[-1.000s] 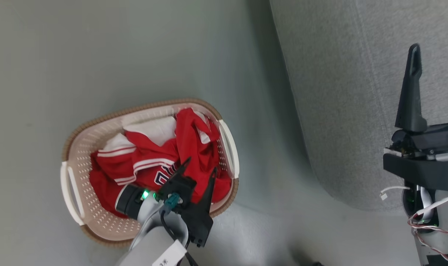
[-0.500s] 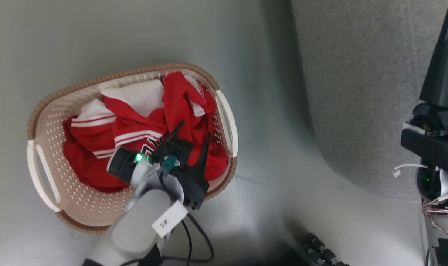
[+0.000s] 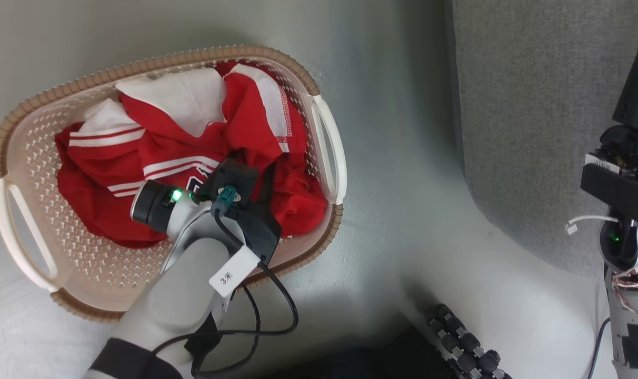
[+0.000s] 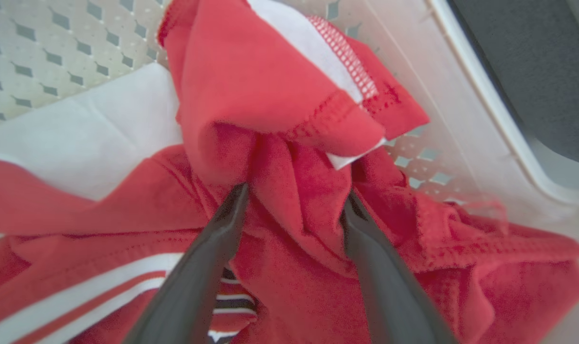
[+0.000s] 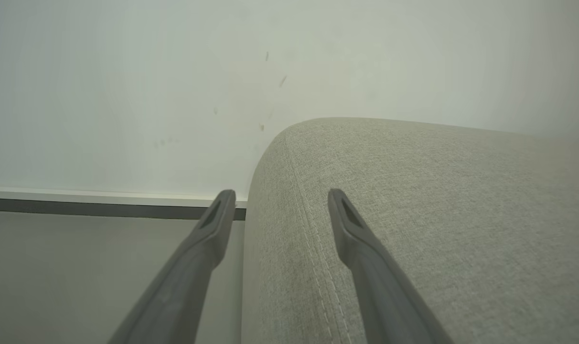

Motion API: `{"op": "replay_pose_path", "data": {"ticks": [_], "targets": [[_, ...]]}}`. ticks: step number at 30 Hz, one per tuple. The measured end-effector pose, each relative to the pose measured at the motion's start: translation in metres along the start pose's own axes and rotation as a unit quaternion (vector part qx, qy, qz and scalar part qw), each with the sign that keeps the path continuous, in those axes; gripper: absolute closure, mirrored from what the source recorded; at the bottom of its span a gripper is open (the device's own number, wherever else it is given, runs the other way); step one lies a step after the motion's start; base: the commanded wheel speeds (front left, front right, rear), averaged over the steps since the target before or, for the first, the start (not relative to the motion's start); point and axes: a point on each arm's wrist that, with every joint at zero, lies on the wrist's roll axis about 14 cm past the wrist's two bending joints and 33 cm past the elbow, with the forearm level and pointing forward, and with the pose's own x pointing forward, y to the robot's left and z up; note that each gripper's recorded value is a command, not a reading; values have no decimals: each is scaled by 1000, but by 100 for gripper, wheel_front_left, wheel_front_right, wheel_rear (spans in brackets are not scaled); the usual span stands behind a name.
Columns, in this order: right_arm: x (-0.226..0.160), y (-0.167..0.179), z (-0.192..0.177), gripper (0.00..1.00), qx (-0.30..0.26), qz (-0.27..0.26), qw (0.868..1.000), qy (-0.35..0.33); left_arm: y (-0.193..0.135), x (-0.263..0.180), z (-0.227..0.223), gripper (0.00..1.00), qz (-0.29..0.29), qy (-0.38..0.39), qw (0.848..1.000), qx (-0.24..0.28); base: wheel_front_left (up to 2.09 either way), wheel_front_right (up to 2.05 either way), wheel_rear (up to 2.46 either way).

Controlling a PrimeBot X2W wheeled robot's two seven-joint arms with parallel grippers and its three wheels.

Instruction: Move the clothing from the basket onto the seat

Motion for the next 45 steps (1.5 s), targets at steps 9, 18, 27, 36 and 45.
{"op": "replay_pose_path", "data": {"ticks": [9,18,27,36,45], "targets": [[2,-2,-9,0,0,-3,1000,13,-6,2,13,100,-9,-29,1000,-10,0,0,0],[5,0,1,0,7,0,1000,7,-8,-7,49,100,-13,-76,997,-17,0,0,0],[0,3,13,0,13,10,1000,9,-14,-32,77,100,-21,-106,994,11,0,0,0],[-8,15,30,0,37,32,999,9,-21,-73,142,100,-21,-187,982,28,0,0,0],[-9,24,55,0,54,46,997,-6,-22,-119,207,100,-13,-266,962,62,0,0,0]]}}
